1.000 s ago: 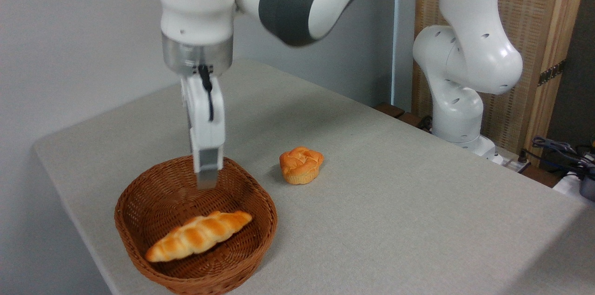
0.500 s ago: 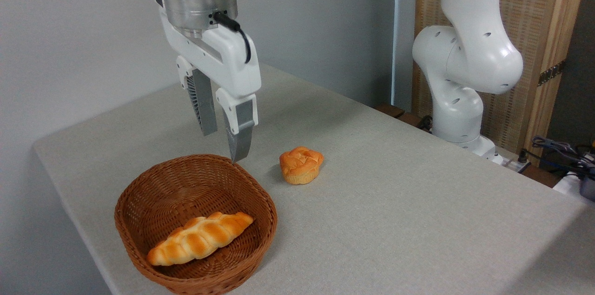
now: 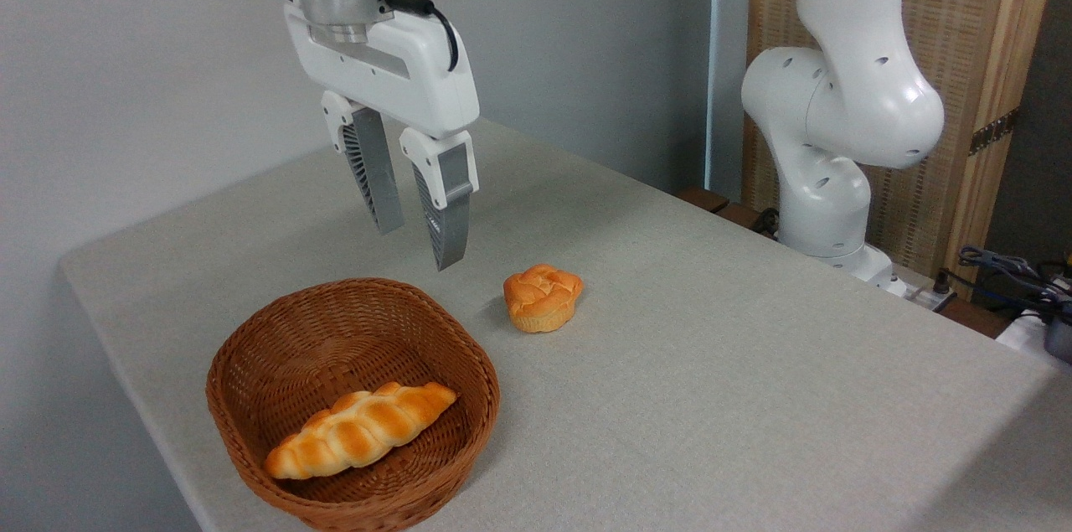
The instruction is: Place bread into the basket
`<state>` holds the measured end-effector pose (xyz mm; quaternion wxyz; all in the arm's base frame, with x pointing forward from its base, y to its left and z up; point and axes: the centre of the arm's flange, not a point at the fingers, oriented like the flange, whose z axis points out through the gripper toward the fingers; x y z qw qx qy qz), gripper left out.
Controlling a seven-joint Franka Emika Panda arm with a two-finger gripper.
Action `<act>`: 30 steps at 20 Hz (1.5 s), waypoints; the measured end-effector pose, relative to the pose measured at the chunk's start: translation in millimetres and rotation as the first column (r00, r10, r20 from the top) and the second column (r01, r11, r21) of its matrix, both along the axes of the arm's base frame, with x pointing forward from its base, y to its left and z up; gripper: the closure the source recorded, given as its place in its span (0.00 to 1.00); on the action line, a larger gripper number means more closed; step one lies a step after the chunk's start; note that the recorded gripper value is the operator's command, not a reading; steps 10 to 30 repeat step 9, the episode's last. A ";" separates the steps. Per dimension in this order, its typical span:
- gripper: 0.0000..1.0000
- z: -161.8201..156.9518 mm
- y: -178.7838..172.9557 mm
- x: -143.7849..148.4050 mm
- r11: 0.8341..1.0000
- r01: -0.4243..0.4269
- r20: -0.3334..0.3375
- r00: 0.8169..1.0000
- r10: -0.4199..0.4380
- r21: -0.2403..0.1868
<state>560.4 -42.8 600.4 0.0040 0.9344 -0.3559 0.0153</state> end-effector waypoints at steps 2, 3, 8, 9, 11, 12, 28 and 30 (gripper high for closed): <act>0.00 1.3 1.6 -0.8 1.000 -0.003 0.002 1.000 0.003 0.000; 0.00 1.4 2.0 -0.8 1.000 -0.003 0.002 1.000 0.003 0.000; 0.00 1.3 3.7 -0.7 1.000 -0.007 0.002 1.000 0.007 0.000; 0.00 1.3 3.8 -0.7 1.000 -0.007 0.002 1.000 0.007 0.000; 0.00 1.3 3.8 -0.7 1.000 -0.007 0.002 1.000 0.007 0.000; 0.00 1.3 3.8 -0.7 1.000 -0.007 0.002 1.000 0.007 0.000; 0.00 1.3 3.8 -0.7 1.000 -0.007 0.002 1.000 0.007 0.000; 0.00 1.3 3.8 -0.7 1.000 -0.007 0.002 1.000 0.007 0.000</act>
